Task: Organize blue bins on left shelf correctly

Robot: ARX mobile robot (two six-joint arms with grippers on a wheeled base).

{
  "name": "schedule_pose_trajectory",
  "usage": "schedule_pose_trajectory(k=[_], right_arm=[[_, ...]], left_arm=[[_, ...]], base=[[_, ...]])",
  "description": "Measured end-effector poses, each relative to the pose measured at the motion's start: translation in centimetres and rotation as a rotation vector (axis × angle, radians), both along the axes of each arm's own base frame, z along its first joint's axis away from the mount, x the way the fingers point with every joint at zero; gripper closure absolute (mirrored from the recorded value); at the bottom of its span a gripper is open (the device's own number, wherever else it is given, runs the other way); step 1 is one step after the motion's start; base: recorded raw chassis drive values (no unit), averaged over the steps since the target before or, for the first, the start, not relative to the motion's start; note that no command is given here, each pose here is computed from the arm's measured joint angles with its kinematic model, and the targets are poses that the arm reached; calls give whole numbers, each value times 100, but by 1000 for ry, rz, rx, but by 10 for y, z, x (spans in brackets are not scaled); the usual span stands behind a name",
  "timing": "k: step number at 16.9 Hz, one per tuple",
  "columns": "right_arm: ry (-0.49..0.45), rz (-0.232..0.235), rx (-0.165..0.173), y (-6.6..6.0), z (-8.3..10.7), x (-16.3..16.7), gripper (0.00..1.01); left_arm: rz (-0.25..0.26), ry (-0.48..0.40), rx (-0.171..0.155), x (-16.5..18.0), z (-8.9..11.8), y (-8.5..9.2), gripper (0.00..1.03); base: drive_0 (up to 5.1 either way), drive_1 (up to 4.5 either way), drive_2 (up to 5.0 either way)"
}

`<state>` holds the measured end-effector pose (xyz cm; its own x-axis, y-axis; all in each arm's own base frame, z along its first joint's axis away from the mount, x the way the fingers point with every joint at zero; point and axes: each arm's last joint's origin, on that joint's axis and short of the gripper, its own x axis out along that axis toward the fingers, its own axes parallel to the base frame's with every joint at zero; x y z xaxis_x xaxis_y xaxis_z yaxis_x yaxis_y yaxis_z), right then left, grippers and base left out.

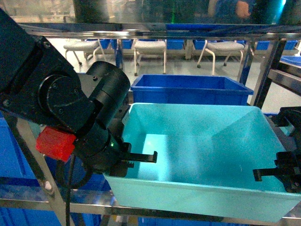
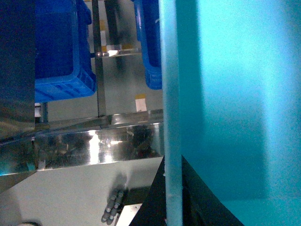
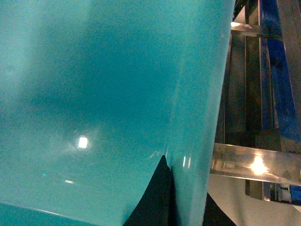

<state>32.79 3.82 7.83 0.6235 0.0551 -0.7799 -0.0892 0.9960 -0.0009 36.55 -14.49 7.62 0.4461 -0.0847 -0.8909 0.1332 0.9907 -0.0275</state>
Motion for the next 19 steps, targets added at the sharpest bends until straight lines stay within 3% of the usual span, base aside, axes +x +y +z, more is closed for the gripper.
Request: schedule_pose_trajectory(k=[6, 9, 11, 15, 17, 19], right_arm=[[70, -2, -7, -3, -19, 20, 99], [163, -30, -1, -17, -40, 38, 99], [185, -18, -7, -21, -42, 42, 99], [182, -4, -5, -18, -43, 41, 99], [185, 13, -20, -18, -45, 38, 79], [151, 17, -10, -18, -48, 34, 61]], left_arm=[[3, 56, 20, 19, -16, -4, 101], [0, 134, 35, 34, -31, -22, 101], [35, 169, 33, 33, -35, -31, 101], [66, 176, 24, 34, -36, -29, 100], [78, 189, -4, 32, -38, -29, 82], [93, 174, -26, 29, -41, -27, 62]], base=[[0, 0, 0], [0, 0, 0], [0, 0, 0], [0, 0, 0], [0, 0, 0], [0, 0, 0]])
